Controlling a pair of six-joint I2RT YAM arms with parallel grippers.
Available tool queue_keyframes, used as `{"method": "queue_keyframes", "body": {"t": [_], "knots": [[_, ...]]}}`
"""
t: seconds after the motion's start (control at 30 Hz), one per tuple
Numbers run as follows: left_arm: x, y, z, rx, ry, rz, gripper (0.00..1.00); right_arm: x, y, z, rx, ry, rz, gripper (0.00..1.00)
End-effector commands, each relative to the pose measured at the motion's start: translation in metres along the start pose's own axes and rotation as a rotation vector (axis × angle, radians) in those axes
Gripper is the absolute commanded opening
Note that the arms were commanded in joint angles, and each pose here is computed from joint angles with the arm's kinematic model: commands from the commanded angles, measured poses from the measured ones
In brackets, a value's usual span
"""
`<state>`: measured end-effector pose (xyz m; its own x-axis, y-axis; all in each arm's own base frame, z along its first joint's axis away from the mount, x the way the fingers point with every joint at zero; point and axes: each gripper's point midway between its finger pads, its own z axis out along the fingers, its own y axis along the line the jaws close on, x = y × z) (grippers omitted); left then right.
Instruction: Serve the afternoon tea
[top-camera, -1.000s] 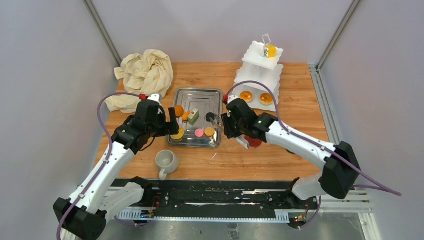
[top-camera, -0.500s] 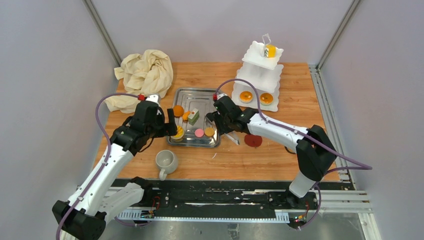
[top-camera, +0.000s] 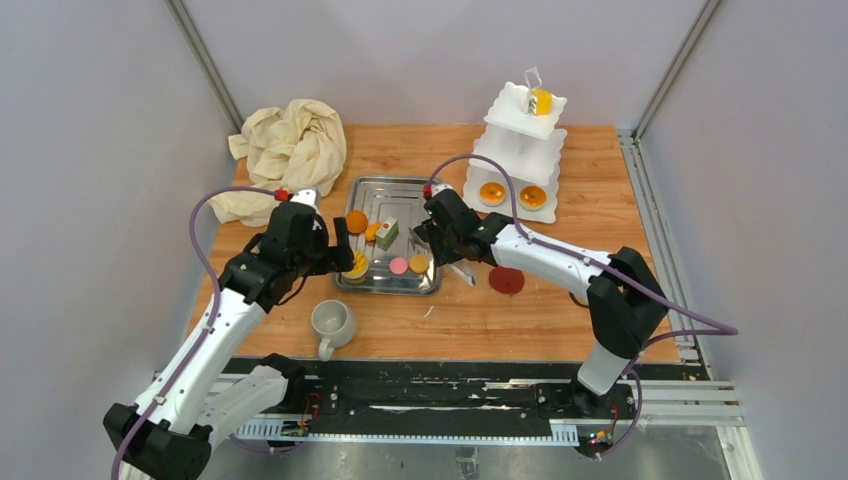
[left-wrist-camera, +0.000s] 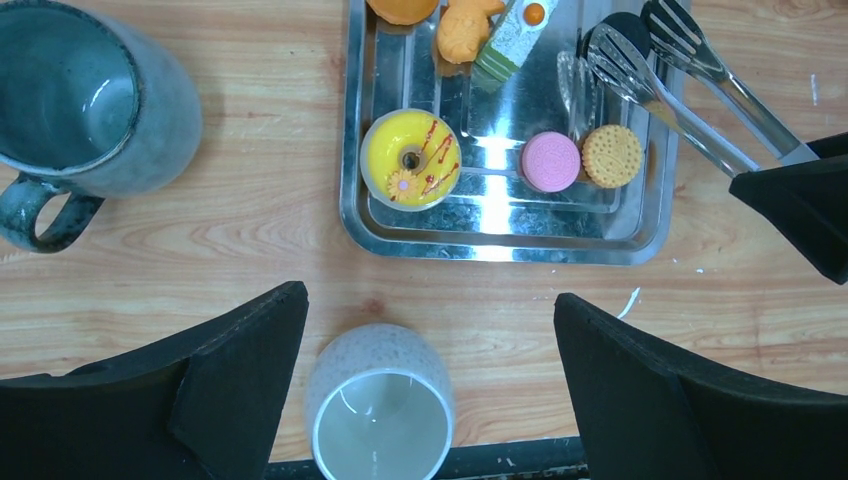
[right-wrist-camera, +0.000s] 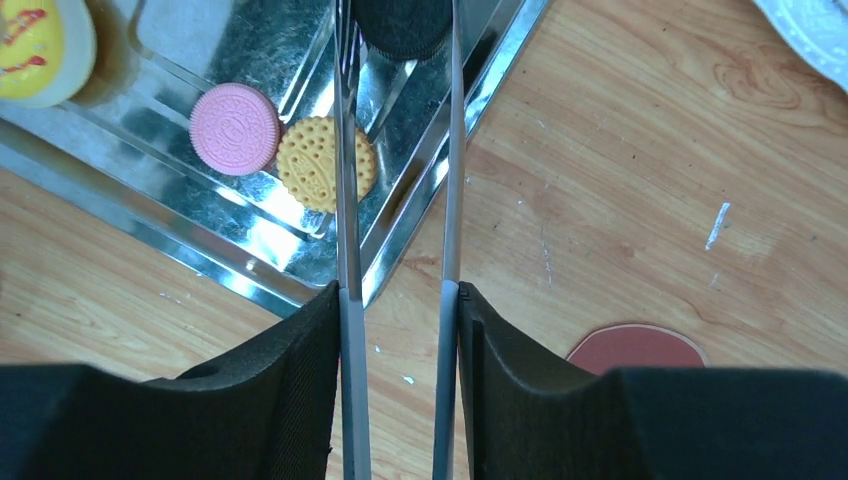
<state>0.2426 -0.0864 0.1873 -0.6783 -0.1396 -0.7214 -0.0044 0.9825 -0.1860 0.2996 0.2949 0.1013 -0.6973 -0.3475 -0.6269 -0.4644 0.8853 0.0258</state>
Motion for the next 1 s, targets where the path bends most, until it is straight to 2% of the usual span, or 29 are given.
{"method": "queue_keyframes", "body": {"t": [0.0,0.23,0.37,0.53,0.7,0.97], "knots": [[-0.01,-0.001,-0.007,0.014,-0.04,-0.003,0.98,-0.034,0.0,-0.033,-0.01,-0.135,0.013,0.21],[-0.017,-0.03,-0.001,0.138,-0.008,-0.007,0.98,-0.036,-0.017,-0.08,-0.017,-0.226,0.049,0.18],[-0.03,-0.043,0.004,0.175,-0.007,-0.02,0.98,-0.019,-0.039,-0.103,0.008,-0.252,0.107,0.17],[-0.043,-0.073,0.012,0.279,-0.015,-0.043,0.99,-0.002,-0.071,-0.14,0.056,-0.291,0.177,0.18],[-0.044,-0.112,0.021,0.339,0.005,0.005,0.98,0.008,-0.097,-0.172,0.119,-0.321,0.213,0.18],[-0.053,-0.133,0.027,0.402,-0.009,-0.016,0.98,0.004,-0.139,-0.21,0.236,-0.379,0.267,0.19]]}}
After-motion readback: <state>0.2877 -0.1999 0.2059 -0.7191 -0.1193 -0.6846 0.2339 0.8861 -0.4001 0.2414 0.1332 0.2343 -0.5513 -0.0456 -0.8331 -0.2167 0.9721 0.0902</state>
